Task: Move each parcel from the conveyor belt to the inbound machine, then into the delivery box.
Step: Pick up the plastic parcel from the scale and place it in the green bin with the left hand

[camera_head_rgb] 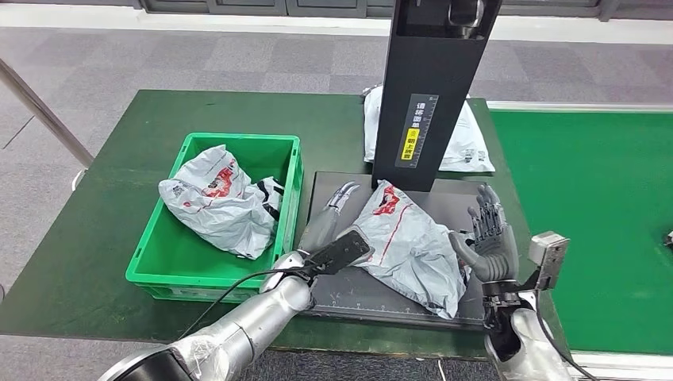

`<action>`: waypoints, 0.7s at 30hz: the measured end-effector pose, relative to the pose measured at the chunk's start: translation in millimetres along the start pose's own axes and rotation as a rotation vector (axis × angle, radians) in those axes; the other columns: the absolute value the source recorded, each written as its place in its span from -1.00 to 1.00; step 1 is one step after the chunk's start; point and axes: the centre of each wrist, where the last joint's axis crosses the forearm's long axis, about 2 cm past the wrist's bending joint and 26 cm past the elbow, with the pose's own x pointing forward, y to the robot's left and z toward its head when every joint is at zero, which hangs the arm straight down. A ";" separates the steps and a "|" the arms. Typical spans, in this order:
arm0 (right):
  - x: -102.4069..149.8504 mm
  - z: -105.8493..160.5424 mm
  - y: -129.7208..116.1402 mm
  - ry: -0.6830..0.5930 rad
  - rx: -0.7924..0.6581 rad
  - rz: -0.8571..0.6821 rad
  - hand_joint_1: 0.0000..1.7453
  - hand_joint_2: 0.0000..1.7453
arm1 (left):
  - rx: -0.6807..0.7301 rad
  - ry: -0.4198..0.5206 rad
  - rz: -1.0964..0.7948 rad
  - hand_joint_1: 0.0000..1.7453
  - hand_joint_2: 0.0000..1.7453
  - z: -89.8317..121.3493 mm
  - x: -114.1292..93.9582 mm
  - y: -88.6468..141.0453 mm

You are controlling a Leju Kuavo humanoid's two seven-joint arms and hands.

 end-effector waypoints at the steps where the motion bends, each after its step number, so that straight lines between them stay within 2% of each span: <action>1: 2.1 -1.0 -4.0 -0.005 -0.018 -0.029 -1.00 1.00 | -0.011 0.006 -0.021 -1.00 1.00 1.1 -0.4 -1.4; 6: 10.5 -5.1 -22.1 -0.033 -0.091 -0.065 -1.00 1.00 | -0.049 0.023 -0.074 -1.00 1.00 4.3 -0.6 -6.5; 11: 13.9 -6.2 -29.5 -0.050 -0.126 -0.080 -1.00 1.00 | -0.077 0.029 -0.112 -0.97 1.00 5.4 0.1 -9.4; 15: 17.1 -7.1 -35.8 -0.058 -0.152 -0.105 -1.00 1.00 | -0.189 0.076 -0.242 1.00 1.00 5.0 4.0 -14.2; 18: 19.5 -7.6 -40.6 -0.061 -0.164 -0.111 -1.00 1.00 | -0.298 0.111 -0.404 1.00 1.00 5.7 8.1 -20.6; 21: 20.7 -7.7 -43.1 -0.061 -0.169 -0.113 -1.00 1.00 | -0.335 0.098 -0.515 1.00 1.00 5.3 11.7 -23.9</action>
